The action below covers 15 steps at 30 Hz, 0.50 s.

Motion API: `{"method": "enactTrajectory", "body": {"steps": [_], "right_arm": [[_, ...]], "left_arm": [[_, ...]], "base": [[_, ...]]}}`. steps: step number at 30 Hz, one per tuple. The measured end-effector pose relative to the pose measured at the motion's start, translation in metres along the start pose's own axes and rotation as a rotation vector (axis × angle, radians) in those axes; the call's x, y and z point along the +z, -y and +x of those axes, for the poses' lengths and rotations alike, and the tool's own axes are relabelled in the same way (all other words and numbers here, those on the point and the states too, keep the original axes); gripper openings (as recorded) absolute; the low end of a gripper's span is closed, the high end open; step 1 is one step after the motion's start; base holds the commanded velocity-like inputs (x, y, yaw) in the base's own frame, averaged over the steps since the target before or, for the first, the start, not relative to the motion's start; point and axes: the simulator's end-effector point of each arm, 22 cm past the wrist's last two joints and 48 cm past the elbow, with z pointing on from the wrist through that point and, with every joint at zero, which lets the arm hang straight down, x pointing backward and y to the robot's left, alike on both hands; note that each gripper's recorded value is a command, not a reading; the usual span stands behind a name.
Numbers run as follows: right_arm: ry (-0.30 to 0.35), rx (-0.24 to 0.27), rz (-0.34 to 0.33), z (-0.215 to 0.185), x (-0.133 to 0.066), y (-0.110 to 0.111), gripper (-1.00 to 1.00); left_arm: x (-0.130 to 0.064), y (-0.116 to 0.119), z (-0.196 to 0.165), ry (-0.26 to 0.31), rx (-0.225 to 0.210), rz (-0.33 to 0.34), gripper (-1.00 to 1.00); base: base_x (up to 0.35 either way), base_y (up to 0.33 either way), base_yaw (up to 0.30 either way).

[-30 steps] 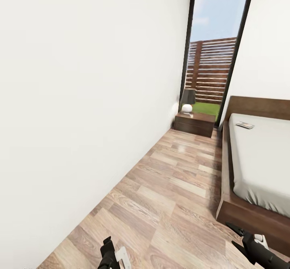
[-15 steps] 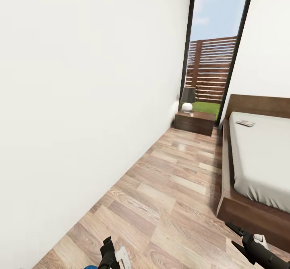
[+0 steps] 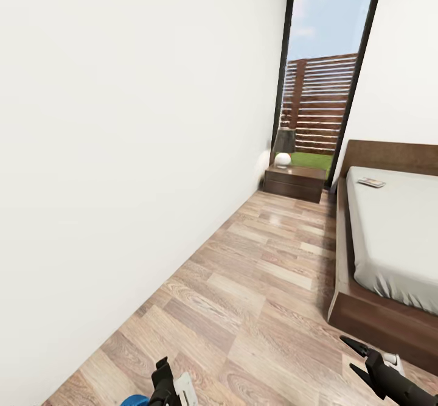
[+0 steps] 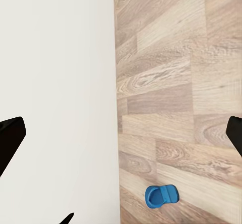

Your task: In the bedroom, move the book from the bed onto either nightstand, and place the two sandals side by side next to the bed.

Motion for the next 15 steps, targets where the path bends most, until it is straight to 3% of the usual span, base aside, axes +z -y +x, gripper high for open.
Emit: {"method": "enactTrajectory", "body": {"steps": [15], "right_arm": [[0.0,-0.001,-0.001,0.01,0.007,0.031,1.0]], "left_arm": [[0.02,0.025,0.012,0.0,0.0,-0.001,1.0]], "base": [[0.0,0.0,0.0]]}}
